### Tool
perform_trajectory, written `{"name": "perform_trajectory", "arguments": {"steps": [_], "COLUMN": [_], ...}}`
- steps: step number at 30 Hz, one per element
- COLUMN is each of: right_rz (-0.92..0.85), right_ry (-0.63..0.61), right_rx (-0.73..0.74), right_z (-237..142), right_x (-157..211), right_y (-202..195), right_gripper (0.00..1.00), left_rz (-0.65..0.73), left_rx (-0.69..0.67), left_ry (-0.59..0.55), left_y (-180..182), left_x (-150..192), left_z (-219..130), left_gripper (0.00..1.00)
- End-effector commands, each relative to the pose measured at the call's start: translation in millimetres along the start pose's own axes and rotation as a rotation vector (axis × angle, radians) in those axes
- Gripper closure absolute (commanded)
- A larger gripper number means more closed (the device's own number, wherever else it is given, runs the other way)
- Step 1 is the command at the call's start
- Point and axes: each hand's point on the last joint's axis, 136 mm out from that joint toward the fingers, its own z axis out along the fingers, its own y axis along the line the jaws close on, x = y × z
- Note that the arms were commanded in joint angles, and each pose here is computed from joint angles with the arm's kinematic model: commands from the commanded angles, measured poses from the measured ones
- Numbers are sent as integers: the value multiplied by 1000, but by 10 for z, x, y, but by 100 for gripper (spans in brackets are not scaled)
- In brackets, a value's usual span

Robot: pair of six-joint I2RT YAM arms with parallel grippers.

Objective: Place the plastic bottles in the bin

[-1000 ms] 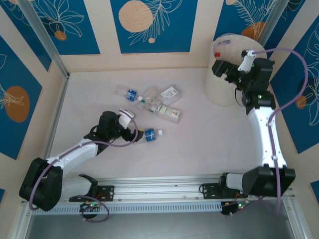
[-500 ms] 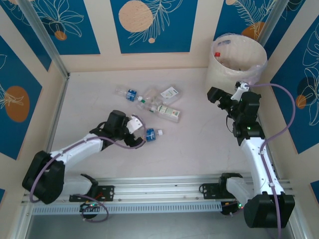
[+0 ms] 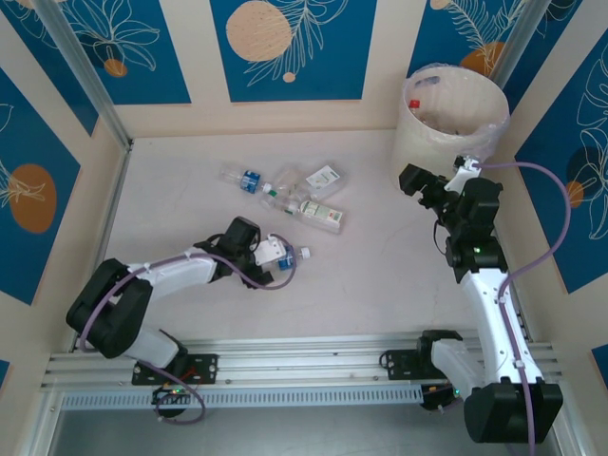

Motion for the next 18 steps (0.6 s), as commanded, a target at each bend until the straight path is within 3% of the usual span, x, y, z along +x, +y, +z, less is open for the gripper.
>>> {"name": "perform_trajectory", "arguments": {"steps": [1, 9, 16, 18], "right_rz": [-36, -44, -29, -37], "right_ry": [-24, -21, 1, 15], "right_rx": [25, 55, 74, 51], "right_z": [-55, -26, 32, 20], "right_x": [-18, -10, 40, 72], "right_y": [-29, -90, -142, -101], "right_gripper": [0, 1, 1, 1], "left_rz": [90, 148, 107, 84], "left_rx": [11, 1, -23, -14], "left_ry": [-5, 82, -27, -59], "left_y": [-28, -77, -56, -64], "left_x": [-110, 10, -185, -254], "left_z": [96, 261, 117, 53], "left_gripper": [16, 32, 58, 60]}}
